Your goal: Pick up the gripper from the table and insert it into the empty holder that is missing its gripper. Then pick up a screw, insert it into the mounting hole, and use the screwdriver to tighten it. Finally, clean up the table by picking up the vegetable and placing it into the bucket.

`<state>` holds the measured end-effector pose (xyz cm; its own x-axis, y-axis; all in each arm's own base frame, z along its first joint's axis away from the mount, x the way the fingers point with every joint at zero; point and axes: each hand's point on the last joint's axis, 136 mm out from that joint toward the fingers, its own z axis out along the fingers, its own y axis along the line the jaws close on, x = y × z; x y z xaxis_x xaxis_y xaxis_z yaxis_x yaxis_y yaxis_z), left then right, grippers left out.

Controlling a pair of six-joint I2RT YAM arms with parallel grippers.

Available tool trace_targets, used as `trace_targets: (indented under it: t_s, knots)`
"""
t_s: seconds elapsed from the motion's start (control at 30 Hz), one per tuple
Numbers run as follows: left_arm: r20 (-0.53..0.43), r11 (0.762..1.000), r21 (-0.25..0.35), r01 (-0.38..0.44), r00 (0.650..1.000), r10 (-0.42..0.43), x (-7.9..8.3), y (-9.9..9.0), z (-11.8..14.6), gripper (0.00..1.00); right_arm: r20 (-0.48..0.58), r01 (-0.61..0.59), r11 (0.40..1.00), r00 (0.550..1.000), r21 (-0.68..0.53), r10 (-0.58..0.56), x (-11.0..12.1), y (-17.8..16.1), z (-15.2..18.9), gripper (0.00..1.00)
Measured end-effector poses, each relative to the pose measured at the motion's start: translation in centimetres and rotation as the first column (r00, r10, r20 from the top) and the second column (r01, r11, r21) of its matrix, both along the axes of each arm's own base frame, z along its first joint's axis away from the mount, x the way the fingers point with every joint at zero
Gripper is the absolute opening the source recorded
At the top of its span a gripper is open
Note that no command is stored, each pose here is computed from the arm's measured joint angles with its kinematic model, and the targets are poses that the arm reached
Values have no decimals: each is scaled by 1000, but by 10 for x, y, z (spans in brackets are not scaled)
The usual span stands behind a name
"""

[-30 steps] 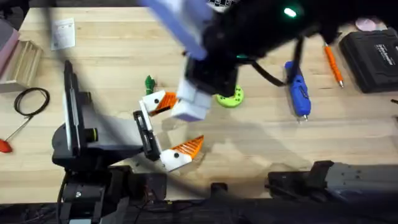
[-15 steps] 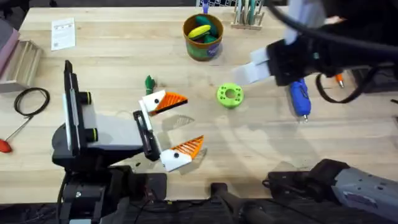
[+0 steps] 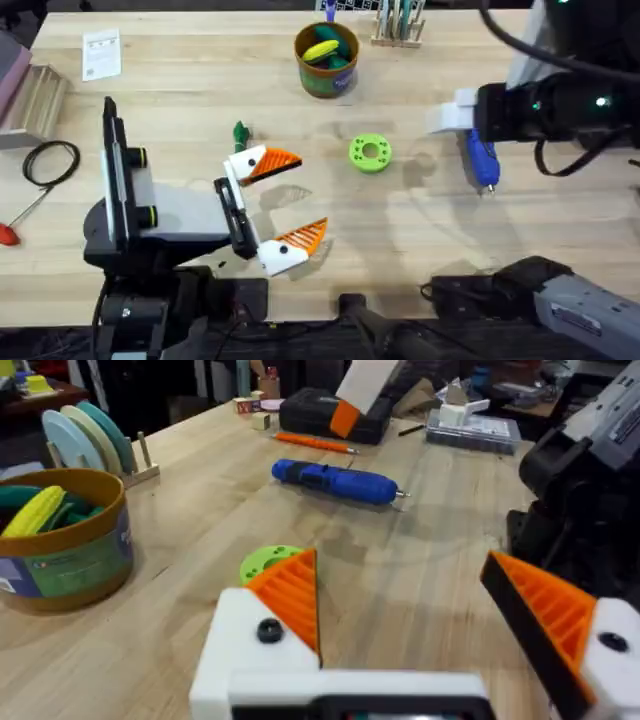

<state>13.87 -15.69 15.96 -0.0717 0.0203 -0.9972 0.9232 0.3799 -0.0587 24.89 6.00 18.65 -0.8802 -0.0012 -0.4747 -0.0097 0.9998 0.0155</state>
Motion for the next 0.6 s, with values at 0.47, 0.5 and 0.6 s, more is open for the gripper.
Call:
trace_targets:
  t_s: [0.47,0.5,0.6]
  knots:
    - [4,1000,2,0,1000,0,0,0,0,12,-30,243,970,970,-11,-243,3,-63,-19,975]
    - [4,1000,2,0,1000,0,0,0,0,11,-21,255,967,967,-11,-256,6,-67,-20,987]
    - [5,1000,2,0,1000,0,0,0,0,10,17,242,970,970,-9,-242,17,-76,-20,991]
